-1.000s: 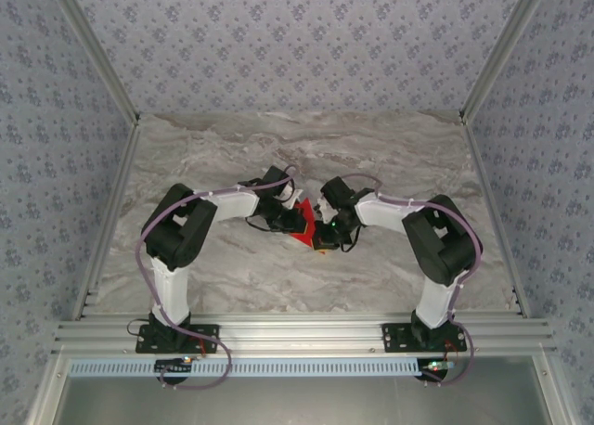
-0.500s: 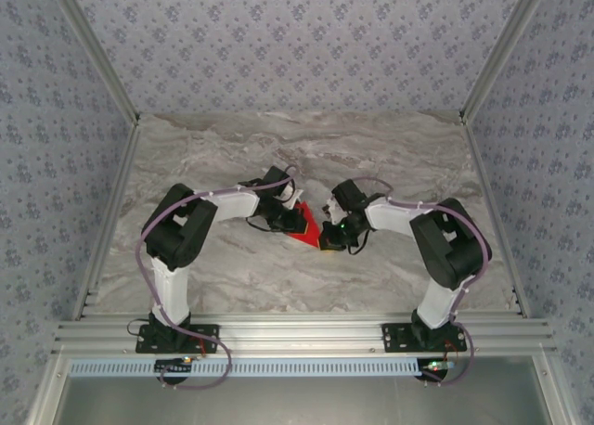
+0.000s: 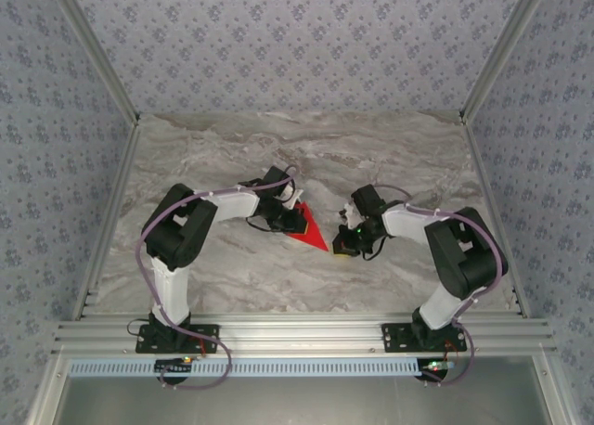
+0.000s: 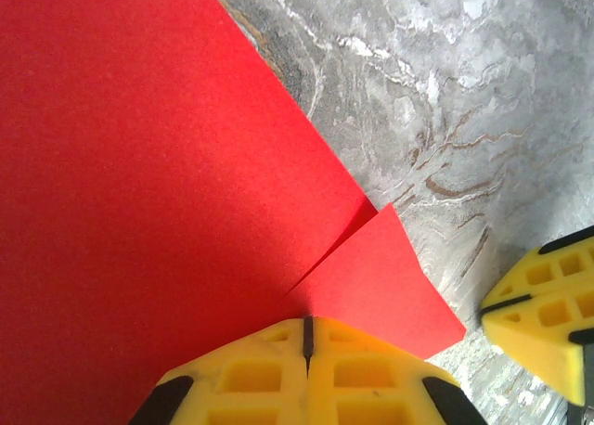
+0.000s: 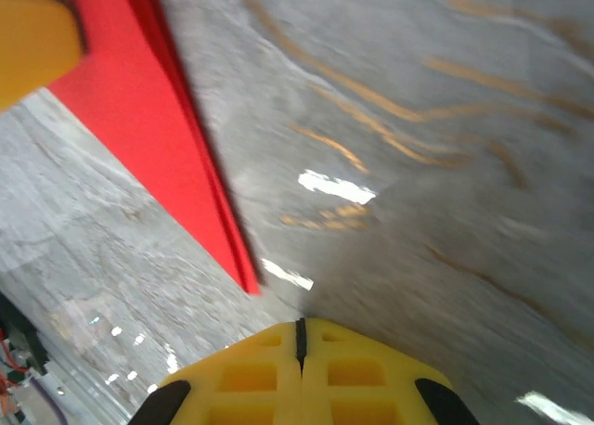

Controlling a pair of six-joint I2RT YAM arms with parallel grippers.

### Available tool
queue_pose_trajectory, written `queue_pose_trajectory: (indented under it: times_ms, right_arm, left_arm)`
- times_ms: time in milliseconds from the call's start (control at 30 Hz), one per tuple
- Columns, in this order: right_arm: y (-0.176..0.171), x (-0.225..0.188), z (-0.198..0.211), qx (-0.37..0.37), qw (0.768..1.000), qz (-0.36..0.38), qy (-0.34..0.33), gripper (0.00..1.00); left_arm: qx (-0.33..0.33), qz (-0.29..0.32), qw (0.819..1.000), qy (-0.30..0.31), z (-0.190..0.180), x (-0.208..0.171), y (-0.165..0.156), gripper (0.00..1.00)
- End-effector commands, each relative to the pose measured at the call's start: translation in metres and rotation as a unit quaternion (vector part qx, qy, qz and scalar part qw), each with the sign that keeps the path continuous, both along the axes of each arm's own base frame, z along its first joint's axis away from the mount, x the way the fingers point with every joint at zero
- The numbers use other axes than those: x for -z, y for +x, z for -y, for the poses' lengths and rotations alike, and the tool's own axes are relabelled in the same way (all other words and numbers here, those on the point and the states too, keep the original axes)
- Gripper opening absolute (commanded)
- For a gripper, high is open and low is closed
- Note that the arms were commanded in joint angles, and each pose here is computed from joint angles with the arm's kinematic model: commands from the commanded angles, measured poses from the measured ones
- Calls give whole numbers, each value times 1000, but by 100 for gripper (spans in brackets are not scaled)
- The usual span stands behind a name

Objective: Fold a paper plane with a square sheet of paper (fold left side to right side)
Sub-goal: Third fold the triangle at the center of the table, then fourth fold the wing at the center of the table.

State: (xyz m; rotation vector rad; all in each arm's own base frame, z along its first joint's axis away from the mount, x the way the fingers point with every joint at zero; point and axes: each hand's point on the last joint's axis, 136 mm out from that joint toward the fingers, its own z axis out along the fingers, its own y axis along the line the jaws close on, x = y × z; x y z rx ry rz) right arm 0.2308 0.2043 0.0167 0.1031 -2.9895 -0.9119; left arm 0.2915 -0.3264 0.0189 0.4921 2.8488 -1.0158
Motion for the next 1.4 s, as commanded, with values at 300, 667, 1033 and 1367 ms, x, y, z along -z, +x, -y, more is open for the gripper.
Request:
queue_pose_trajectory:
  times_ms: [300,667,1033,1367]
  right_arm:
    - [23,-44,-9,-64,986,151,-34,32]
    - [76,-58,-54,-137,963,225,61,63]
    - [87,-33,-60,-154,965,206,53,39]
    - [90,-26,-56,-155,966,203,37,0]
  left_arm:
    - [-69,34,995,-68,-28,-75,13,32]
    - [-208,-29,973,-98,-82,-56,6,51]
    - [-216,-82,965,-121,-58,-40,8,56]
    - [-204,-87,970,-100,-39,-33,8,58]
